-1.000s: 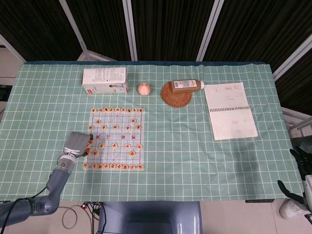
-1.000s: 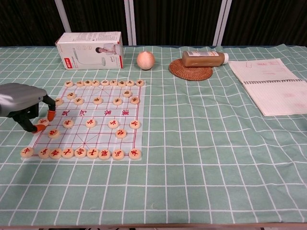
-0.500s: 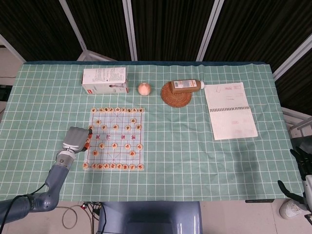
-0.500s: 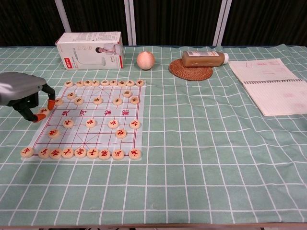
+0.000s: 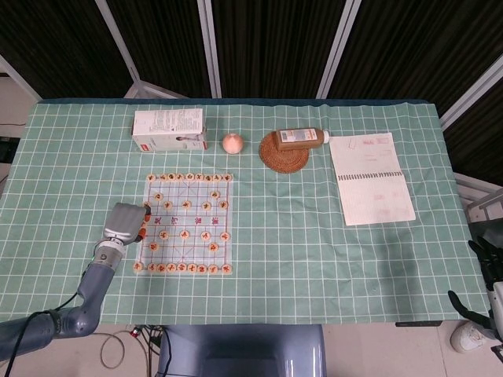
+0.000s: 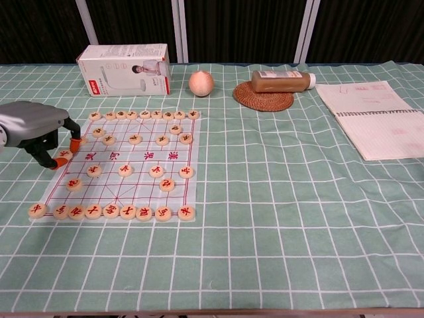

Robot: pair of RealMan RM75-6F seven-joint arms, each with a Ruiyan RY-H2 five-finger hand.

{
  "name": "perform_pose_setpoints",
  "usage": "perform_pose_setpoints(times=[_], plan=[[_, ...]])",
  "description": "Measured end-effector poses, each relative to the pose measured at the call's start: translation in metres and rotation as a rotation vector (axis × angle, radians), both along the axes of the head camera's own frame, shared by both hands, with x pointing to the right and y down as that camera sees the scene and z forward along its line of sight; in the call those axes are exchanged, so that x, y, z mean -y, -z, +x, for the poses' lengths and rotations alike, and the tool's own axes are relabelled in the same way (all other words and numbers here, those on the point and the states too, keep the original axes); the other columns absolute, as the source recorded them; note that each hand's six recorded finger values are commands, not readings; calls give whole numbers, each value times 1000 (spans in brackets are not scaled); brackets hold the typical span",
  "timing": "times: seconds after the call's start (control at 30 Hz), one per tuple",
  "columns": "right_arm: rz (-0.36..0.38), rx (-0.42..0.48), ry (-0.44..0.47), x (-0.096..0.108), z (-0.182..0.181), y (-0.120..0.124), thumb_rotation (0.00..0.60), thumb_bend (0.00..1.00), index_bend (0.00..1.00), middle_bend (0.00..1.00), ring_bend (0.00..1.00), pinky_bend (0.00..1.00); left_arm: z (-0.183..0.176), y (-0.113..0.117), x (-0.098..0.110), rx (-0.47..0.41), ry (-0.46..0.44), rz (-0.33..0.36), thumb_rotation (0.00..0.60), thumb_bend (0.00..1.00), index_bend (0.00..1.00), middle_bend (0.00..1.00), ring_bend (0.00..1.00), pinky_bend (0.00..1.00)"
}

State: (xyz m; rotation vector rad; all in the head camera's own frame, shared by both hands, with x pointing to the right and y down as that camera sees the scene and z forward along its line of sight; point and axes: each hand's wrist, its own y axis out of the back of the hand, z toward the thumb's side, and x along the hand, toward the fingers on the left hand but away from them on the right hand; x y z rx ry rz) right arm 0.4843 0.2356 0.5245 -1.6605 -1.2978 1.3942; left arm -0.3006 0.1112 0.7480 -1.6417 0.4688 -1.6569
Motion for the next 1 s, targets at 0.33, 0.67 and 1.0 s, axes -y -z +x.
perform_pose_setpoints(times=[0.33, 0.67, 1.0], plan=[[-5, 3, -2, 0, 0, 0, 600, 369, 0, 0, 0, 0, 2, -4, 2, -2, 8, 4, 600, 353, 501, 1000, 999, 977], [-2, 2, -4, 0, 1, 0, 600, 369, 0, 0, 0, 0, 6, -8, -2, -2, -4, 1, 600, 353, 493, 1000, 999, 977], [2, 7, -5, 0, 0, 1, 600, 369, 0, 0, 0, 0, 5, -10, -2, 2, 1, 4, 600, 313, 432, 1000, 998, 977]])
